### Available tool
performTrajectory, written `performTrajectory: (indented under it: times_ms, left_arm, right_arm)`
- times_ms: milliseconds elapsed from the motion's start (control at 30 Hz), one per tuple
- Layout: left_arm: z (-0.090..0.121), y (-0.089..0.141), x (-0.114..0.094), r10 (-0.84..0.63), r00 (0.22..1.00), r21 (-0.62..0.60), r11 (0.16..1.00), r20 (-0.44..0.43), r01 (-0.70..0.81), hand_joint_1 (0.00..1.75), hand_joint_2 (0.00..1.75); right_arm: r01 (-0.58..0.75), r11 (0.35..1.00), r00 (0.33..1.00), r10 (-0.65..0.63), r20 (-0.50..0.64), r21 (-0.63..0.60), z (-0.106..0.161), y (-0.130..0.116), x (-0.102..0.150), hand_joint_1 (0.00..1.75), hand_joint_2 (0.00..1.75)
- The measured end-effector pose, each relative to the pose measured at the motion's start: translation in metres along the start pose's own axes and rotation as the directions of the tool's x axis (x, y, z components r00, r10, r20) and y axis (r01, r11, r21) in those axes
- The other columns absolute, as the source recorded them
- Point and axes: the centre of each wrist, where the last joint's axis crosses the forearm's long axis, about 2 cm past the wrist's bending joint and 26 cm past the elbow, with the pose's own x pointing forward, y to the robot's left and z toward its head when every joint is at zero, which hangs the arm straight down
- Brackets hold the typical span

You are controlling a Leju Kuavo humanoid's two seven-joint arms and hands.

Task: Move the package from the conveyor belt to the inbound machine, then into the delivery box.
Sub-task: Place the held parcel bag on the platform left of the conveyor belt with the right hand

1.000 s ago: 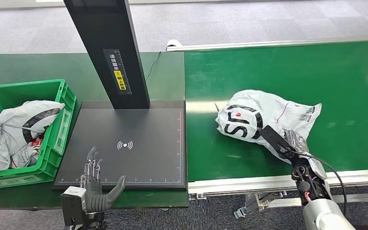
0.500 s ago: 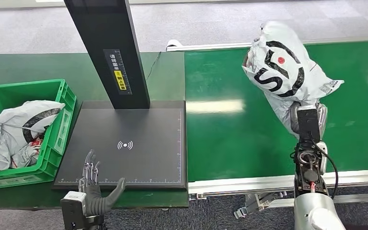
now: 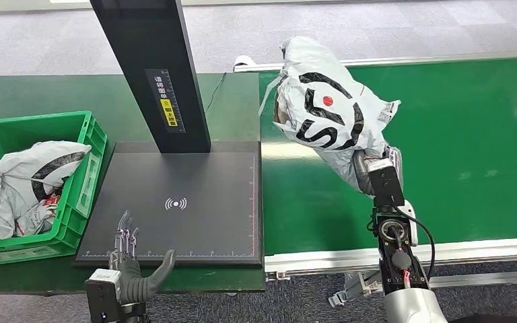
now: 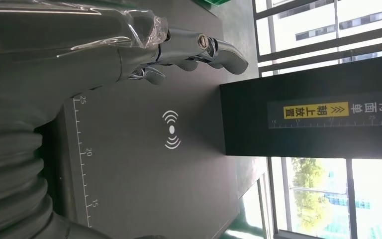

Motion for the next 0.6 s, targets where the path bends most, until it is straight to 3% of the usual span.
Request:
performTrajectory:
  times_ms: [100, 200, 367, 600]
  left_arm:
    - [0.0, 0.0, 0.0, 0.0, 1.0, -0.001, 1.0, 0.0, 0.0, 0.0, 1.75]
    - [0.0, 0.0, 0.0, 0.002, 1.0, -0.008, 1.0, 0.001, -0.002, 0.0, 1.75]
    - [-0.002, 0.0, 0.0, 0.0, 1.0, -0.014, 1.0, 0.01, 0.0, 0.0, 1.75]
    - [-0.006, -0.001, -0.001, 0.007, 1.0, -0.03, 1.0, 0.012, -0.007, 0.0, 1.75]
  right_arm:
    - [0.043, 0.997, 0.999, -0.043, -0.001, 0.067, 0.001, 0.007, 0.002, 1.75, 1.75]
    - [0.149, 0.948, 0.989, -0.148, -0.024, 0.281, 0.006, 0.032, 0.007, 1.75, 1.75]
    - [0.299, 0.749, 0.951, -0.286, -0.119, 0.592, 0.022, 0.098, 0.019, 1.75, 1.75]
    - [0.415, 0.516, 0.907, -0.305, -0.292, 0.75, 0.039, 0.139, 0.025, 1.75, 1.75]
